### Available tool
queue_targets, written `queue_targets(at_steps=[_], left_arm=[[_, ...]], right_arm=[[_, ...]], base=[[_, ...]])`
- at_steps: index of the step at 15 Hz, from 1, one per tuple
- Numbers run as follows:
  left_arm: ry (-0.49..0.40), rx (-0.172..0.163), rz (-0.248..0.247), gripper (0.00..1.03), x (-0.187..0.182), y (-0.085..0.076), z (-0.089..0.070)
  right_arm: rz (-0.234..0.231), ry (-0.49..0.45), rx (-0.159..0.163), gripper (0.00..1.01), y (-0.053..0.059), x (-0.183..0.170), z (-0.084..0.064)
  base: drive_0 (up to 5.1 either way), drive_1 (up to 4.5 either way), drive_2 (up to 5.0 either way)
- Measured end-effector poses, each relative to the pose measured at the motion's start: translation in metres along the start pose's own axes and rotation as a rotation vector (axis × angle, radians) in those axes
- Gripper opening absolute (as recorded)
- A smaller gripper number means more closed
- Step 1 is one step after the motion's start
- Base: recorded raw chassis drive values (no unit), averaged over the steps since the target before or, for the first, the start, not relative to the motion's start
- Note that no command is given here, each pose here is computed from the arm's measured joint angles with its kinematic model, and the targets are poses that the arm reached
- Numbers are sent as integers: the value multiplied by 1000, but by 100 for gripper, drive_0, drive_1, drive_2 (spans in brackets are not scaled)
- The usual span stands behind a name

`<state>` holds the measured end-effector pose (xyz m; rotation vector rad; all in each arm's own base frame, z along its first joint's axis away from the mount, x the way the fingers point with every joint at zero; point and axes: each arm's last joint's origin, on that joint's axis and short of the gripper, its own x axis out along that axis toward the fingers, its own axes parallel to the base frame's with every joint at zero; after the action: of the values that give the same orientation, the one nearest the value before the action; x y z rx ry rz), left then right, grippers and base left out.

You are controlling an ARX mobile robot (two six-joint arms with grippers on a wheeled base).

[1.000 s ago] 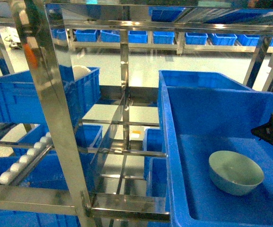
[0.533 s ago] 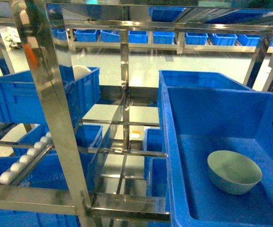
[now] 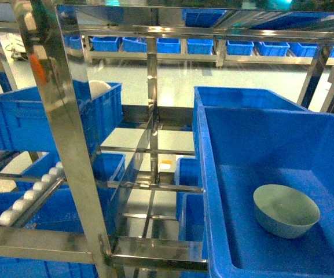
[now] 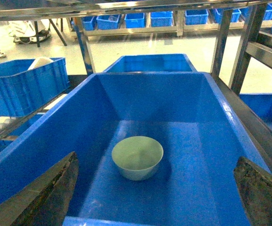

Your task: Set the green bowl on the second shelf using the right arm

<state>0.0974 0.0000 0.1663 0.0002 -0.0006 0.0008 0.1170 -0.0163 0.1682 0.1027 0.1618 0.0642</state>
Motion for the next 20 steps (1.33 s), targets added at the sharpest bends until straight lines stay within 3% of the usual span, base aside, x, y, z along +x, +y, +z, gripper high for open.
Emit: queue_targets(at_steps=[2,7,8,9,10,12,14,15,20], left_arm=[[0,0,0,98,0,0,0],[0,0,0,98,0,0,0],[0,0,0,98,0,0,0],[2,0,1,98,0,0,0],[-1,0,0,98,0,0,0],[-1,0,0,98,0,0,0],[-1,0,0,98,0,0,0],[0,0,0,98,0,0,0],[0,0,0,98,0,0,0]], right_arm=[[-8,-22,9,98,2,-19,-3],[-10,-37,7,98,2,-19,-1],[-42,-133,-43,90,3,-19,-1],[-52,-178,-79,75,6,-20,-3],[-66,-165,-84,61,9,-19,-5],[-36,-164,-98,33,18,-18,-6],[-61,-165,-96,5,17,-18,-6],[-61,-165,-100,2,17,-18,-6],[-61,-165,-100,2,17,-18,-6]], base=[[0,0,0],[0,0,0],[0,0,0],[0,0,0],[0,0,0],[0,0,0],[0,0,0],[0,0,0],[0,0,0]])
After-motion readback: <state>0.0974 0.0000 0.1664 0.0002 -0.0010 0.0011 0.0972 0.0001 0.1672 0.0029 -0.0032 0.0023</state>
